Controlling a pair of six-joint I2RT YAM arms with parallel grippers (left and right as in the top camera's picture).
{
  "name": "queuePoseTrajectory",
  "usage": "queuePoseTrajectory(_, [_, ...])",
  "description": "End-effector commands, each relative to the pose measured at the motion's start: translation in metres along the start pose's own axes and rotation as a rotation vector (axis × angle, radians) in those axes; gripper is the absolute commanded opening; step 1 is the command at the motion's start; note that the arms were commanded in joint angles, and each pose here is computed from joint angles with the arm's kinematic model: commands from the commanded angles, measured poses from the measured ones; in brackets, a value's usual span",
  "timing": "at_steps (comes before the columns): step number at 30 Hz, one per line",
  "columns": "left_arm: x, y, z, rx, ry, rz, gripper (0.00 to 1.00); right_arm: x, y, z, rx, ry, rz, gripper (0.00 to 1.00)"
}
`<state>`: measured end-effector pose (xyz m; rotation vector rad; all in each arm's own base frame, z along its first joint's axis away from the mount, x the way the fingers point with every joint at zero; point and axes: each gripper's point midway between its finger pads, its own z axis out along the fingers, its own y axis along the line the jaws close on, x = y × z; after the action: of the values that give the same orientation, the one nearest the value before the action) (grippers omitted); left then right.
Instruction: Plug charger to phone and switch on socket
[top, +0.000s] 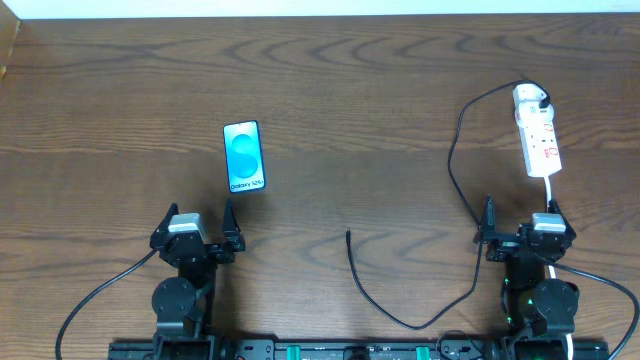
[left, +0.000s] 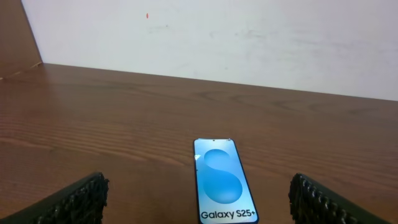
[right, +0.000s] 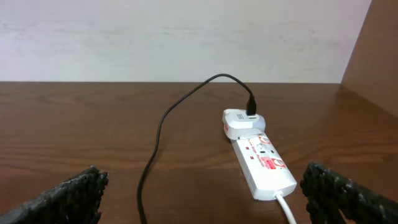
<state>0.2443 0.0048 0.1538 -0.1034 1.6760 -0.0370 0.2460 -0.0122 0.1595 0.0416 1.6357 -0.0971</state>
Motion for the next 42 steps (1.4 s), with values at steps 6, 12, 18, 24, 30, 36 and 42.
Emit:
queuePoseTrajectory(6, [0.018, 0.004, 0.001, -0.015, 0.049, 0.009, 0.93, 0.0, 0.002, 0.0, -0.005, -0.002, 0.014, 0.99])
queuePoseTrajectory(12, [0.018, 0.004, 0.001, -0.015, 0.049, 0.009, 0.93, 0.0, 0.002, 0.0, -0.004, -0.003, 0.014, 0.99])
queuePoseTrajectory(18, [0.018, 0.004, 0.001, -0.019, 0.048, 0.009, 0.93, 0.0, 0.002, 0.0, -0.004, -0.002, 0.014, 0.99])
queuePoseTrajectory(24, [0.019, 0.006, 0.002, -0.027, 0.054, 0.009, 0.93, 0.0, 0.002, 0.0, -0.005, -0.002, 0.014, 0.99])
queuePoseTrajectory(30, [0.023, 0.006, 0.003, -0.031, 0.092, 0.012, 0.93, 0.0, 0.002, 0.0, -0.005, -0.002, 0.014, 0.99])
queuePoseTrajectory(36, [0.025, 0.006, 0.005, -0.035, 0.153, 0.016, 0.93, 0.0, 0.002, 0.0, -0.005, -0.002, 0.014, 0.99])
queuePoseTrajectory(42, [0.014, 0.005, 0.01, -0.039, 0.195, 0.019, 0.93, 0.0, 0.002, 0.0, -0.005, -0.002, 0.014, 0.99])
